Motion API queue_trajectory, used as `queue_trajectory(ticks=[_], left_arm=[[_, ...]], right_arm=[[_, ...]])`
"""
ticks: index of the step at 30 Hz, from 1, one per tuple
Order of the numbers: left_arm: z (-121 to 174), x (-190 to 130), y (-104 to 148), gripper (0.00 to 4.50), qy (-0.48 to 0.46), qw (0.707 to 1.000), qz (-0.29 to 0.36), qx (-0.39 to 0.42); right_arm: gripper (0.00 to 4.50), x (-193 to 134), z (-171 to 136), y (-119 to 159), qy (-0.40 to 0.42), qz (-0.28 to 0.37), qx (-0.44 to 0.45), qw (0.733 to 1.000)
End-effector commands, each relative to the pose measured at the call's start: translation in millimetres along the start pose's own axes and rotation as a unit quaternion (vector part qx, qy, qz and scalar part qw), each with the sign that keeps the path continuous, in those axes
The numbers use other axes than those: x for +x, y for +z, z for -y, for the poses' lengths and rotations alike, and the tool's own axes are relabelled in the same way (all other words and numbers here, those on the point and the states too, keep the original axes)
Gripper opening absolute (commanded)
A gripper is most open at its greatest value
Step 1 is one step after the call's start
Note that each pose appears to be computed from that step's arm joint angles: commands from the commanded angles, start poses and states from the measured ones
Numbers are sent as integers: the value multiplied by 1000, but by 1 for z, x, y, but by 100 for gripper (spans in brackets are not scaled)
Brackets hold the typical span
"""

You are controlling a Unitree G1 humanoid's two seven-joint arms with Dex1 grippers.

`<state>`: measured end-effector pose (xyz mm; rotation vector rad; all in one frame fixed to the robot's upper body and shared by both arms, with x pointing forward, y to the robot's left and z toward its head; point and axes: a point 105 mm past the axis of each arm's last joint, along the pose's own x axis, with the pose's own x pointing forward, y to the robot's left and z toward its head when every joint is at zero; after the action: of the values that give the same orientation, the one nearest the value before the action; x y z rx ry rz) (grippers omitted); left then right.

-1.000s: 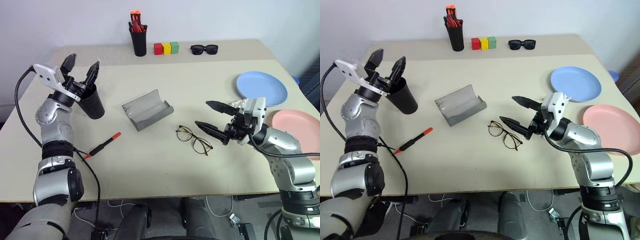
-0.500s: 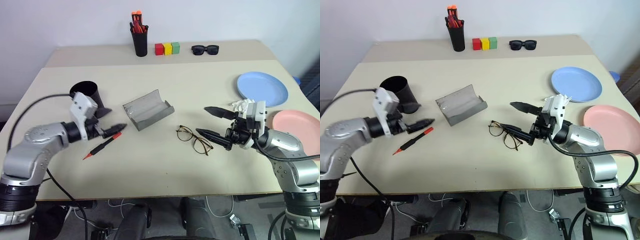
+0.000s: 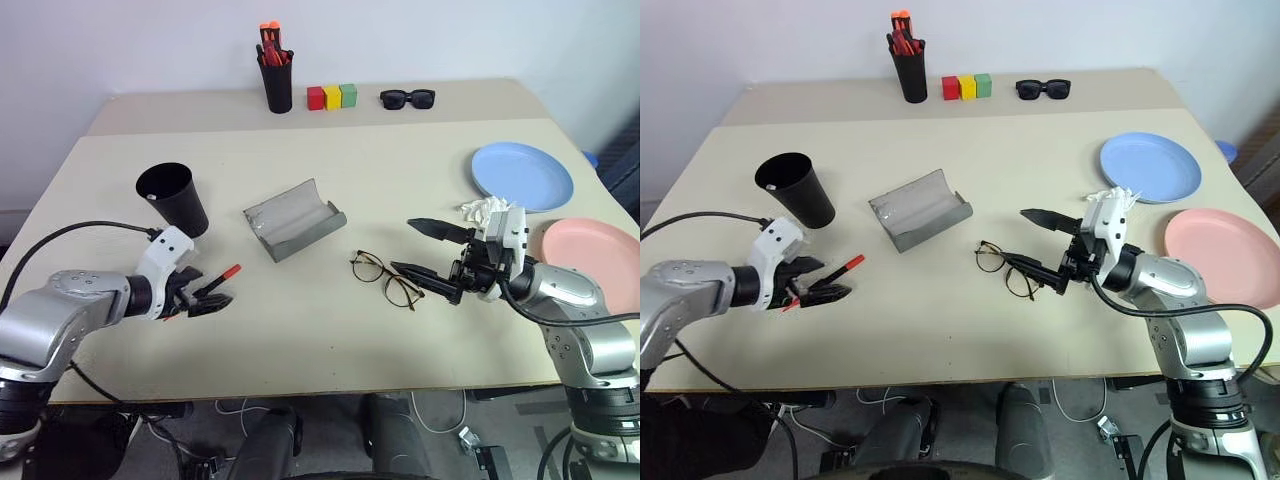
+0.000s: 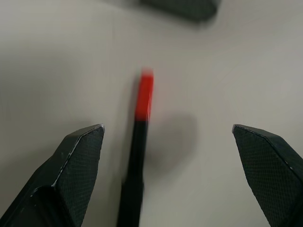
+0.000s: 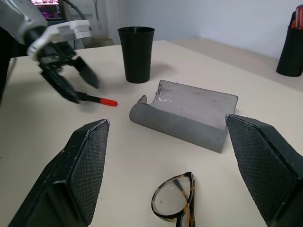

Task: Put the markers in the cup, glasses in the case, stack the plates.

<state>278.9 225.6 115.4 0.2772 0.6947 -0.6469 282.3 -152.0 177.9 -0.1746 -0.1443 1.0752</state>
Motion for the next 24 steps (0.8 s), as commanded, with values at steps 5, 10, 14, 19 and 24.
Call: queue_trajectory(ticks=[5, 10, 14, 19, 24], left_arm=[[-5, -1, -14, 445, 20, 999, -42, 5], [-3, 8, -25, 311, 12, 999, -53, -8], [-6, 9, -20, 107, 14, 999, -42, 1], [-14, 3, 6, 2, 26, 999, -1, 26], [-28, -6, 83, 2, 52, 973, 210, 75]], right_arm=[[403, 2, 0, 7, -2, 11, -23, 1000], [403, 1, 2, 6, -6, 7, -30, 1000], [403, 2, 5, 6, -11, 7, -33, 999], [403, 3, 7, 6, -14, 7, -36, 999], [403, 4, 8, 5, -15, 8, -37, 999]])
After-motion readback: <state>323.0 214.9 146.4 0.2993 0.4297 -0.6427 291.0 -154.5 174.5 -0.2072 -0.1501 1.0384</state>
